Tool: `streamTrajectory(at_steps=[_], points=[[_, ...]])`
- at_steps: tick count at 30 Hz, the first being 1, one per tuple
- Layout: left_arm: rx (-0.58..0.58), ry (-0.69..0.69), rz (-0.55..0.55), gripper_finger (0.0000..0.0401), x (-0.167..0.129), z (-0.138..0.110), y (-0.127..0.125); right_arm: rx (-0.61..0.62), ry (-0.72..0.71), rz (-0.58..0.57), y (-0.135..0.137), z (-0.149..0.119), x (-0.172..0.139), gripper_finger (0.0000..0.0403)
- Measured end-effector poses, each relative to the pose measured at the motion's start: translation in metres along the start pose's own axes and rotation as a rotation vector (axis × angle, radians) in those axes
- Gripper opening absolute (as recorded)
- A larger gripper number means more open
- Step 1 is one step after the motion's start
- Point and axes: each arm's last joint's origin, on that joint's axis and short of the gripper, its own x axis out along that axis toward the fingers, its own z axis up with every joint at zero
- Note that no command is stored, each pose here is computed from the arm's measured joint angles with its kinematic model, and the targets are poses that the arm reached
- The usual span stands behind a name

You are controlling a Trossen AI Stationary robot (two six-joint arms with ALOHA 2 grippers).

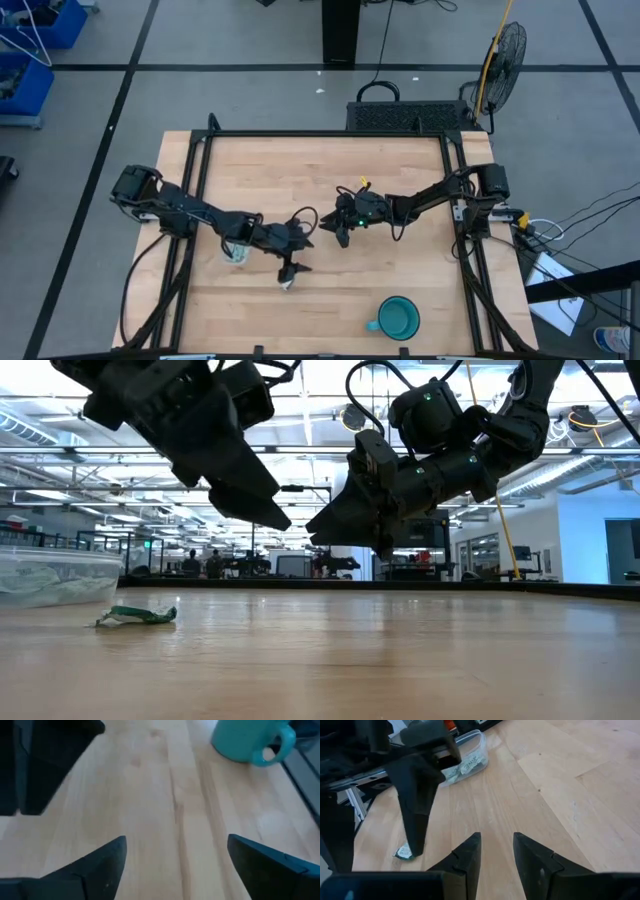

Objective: Pick and place Stevia / Truvia into bins
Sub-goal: Put the dark green stevia packet into the transparent bin

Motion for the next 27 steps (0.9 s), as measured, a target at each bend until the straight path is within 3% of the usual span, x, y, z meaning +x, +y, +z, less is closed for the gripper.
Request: streamTrajectory(at_steps=[6,16,22,27], points=[[0.179,-0.001,0.047,0.0362,0.0,0.0,0.002,0.0,0.0,0.0,0.0,0.0,0.0,0.011],[0.073,-0.05,0.143,0.0363,-0.001,0.006,0.017,0.0,-0.001,0.0,0.0,0.0,0.0,0.011],[0.051,-0.031,0.092,0.0363,0.0,0.005,0.017,0.0,0.0,0.0,0.0,0.0,0.0,0.011],[0.131,0.03,0.039,0.0363,0.0,0.0,0.017,0.0,0.0,0.0,0.0,0.0,0.0,0.011]])
